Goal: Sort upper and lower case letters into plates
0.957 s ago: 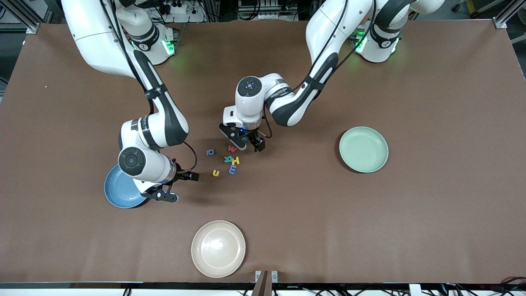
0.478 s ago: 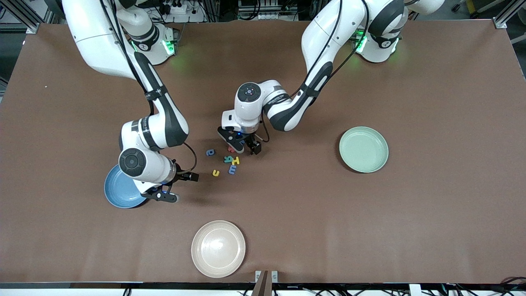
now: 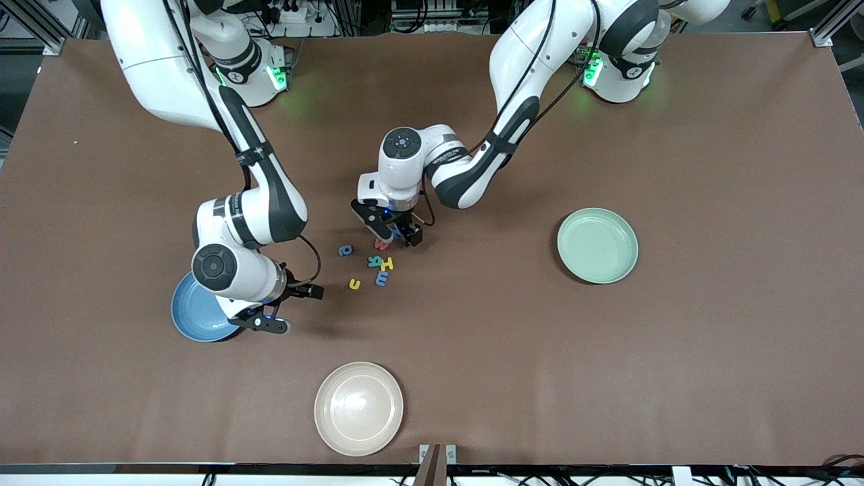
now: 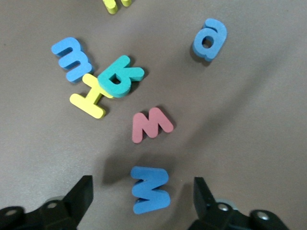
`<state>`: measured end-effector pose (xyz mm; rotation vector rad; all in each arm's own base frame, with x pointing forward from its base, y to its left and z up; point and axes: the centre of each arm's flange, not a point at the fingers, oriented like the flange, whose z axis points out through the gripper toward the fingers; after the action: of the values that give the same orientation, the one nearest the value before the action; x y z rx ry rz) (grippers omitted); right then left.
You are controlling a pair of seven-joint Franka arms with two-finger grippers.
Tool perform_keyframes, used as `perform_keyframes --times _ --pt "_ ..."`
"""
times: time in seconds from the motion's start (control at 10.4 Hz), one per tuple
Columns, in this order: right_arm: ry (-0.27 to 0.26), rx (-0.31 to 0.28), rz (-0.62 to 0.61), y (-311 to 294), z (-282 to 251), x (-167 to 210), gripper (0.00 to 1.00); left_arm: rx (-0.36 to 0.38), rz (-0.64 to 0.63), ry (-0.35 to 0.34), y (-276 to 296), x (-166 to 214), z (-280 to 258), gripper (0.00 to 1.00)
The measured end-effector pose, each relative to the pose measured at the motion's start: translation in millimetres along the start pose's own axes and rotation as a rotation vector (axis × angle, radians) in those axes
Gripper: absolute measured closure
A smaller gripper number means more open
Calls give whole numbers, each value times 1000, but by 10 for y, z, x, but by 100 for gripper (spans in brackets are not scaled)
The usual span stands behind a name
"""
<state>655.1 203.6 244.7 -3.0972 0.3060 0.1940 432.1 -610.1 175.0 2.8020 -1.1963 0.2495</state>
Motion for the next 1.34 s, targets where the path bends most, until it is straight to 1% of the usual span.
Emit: perform_keyframes --times 0.1,0.29,0.38,0.48,0.57,0.67,1.05,1.34 --pt "2 -4 -2 5 -1 3 0 0 4 -5 26 -19 25 11" --pt "3 -5 -2 12 -2 7 0 2 5 -16 35 -36 54 40" --pt "3 -5 -2 13 -2 7 0 4 5 -20 31 -30 39 51" --pt "3 -5 -2 12 -2 7 0 4 5 -20 32 -29 37 52" --pt "3 -5 -2 12 -2 7 0 4 4 -18 32 -21 26 60" --pt "3 -5 -2 12 -2 7 0 4 4 -19 33 -21 25 65" --pt "3 -5 -2 11 -5 8 0 8 4 -30 28 -21 21 65" --pt "4 -3 -11 -48 -7 -19 0 47 -7 -128 -75 -40 -65 65"
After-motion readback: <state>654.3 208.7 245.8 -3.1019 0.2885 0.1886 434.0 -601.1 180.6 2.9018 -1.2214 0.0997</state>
